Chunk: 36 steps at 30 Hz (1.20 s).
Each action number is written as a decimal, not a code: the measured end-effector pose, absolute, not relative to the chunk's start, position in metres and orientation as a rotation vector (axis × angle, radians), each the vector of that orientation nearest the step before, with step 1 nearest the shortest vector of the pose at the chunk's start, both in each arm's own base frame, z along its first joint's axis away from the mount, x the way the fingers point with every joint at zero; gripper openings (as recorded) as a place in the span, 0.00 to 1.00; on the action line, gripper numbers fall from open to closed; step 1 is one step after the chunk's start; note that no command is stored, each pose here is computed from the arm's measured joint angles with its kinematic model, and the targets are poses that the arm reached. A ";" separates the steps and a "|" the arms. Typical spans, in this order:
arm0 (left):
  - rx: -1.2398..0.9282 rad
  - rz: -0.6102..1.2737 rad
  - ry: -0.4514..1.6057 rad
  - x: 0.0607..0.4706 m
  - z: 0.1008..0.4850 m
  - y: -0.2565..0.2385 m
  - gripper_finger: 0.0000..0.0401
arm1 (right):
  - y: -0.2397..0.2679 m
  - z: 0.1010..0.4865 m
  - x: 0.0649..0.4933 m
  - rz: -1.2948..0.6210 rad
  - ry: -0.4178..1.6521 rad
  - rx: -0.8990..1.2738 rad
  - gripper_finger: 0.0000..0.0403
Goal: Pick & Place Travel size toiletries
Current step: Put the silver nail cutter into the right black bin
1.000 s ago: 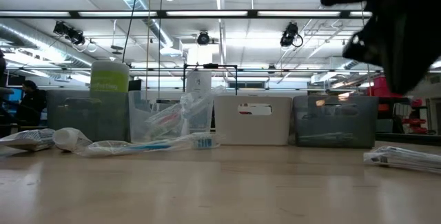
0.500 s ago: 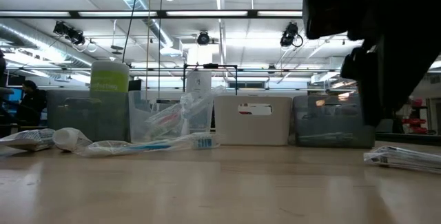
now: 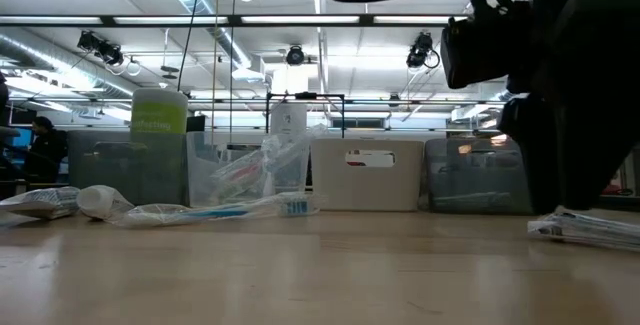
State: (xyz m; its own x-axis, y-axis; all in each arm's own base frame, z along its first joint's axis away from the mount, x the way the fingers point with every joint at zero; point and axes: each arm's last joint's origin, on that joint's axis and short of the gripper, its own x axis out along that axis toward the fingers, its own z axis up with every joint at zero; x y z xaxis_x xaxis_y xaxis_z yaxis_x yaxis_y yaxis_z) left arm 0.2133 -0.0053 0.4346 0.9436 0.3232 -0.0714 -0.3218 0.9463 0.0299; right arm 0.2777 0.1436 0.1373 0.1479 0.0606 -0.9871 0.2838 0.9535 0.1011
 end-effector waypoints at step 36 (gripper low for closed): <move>0.021 0.355 0.075 0.213 0.435 -0.005 0.10 | 0.151 0.122 0.277 -0.205 1.459 0.307 0.58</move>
State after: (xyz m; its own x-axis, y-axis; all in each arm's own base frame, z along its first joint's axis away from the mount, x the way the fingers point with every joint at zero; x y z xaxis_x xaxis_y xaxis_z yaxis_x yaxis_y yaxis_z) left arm 0.2131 -0.0046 0.4346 0.9350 0.3477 -0.0700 -0.3461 0.9376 0.0339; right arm 0.2768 0.1508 0.1219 0.1050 0.0492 -0.9933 0.3206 0.9438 0.0807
